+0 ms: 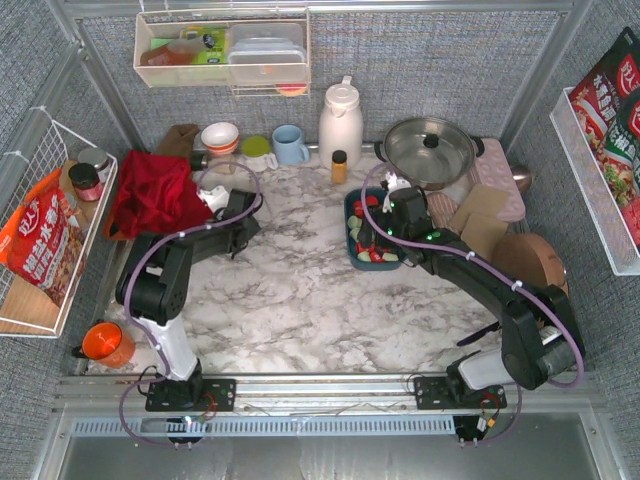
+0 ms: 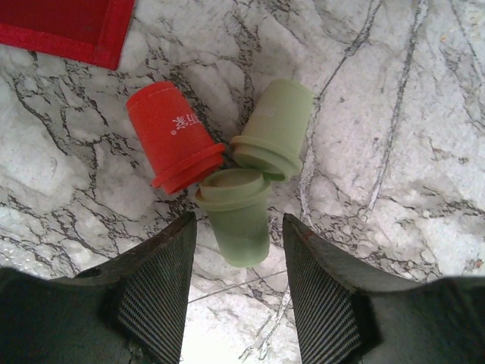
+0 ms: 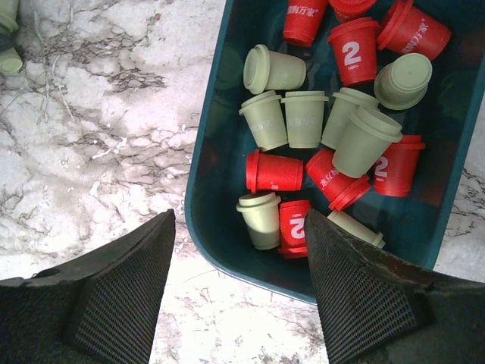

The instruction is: Mix the coffee capsules in the storage basket

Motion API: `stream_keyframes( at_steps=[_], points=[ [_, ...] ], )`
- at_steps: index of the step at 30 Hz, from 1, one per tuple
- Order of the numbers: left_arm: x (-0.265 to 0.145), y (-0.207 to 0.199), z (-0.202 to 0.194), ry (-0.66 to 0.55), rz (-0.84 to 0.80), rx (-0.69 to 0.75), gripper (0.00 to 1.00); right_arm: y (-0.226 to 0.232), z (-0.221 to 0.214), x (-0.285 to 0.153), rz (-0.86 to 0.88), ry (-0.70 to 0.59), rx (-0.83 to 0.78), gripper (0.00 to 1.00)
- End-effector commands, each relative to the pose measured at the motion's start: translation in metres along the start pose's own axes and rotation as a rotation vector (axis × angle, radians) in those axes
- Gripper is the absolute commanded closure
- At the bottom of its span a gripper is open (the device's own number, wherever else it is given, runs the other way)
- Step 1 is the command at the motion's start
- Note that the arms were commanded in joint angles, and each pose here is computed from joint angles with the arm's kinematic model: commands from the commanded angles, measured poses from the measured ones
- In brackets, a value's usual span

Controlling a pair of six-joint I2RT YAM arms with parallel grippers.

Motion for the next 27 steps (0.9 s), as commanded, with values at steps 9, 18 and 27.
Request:
stream_keyframes(
  at_steps=[9, 18, 27],
  points=[
    [0.016, 0.019, -0.01, 0.003, 0.146, 0.026, 0.43, 0.005, 0.009, -0.002, 0.038, -0.043, 0.015, 0.27],
    [0.017, 0.021, -0.014, 0.04, 0.109, 0.089, 0.61, 0.005, 0.01, -0.004, 0.04, -0.046, 0.015, 0.27],
    [-0.047, 0.005, -0.002, 0.022, -0.161, 0.157, 0.67, 0.009, 0.014, -0.011, 0.069, -0.057, 0.02, 0.27]
  ],
)
Point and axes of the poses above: each gripper's point midway between its finger pads, its own x axis out along the fingers, its own y axis along the line the jaws close on, z = x × y, the point moved 7 cm from there along -x, back along the fingers, and after that the axes turned 12 degrees about -x, right-handed, at the moved point
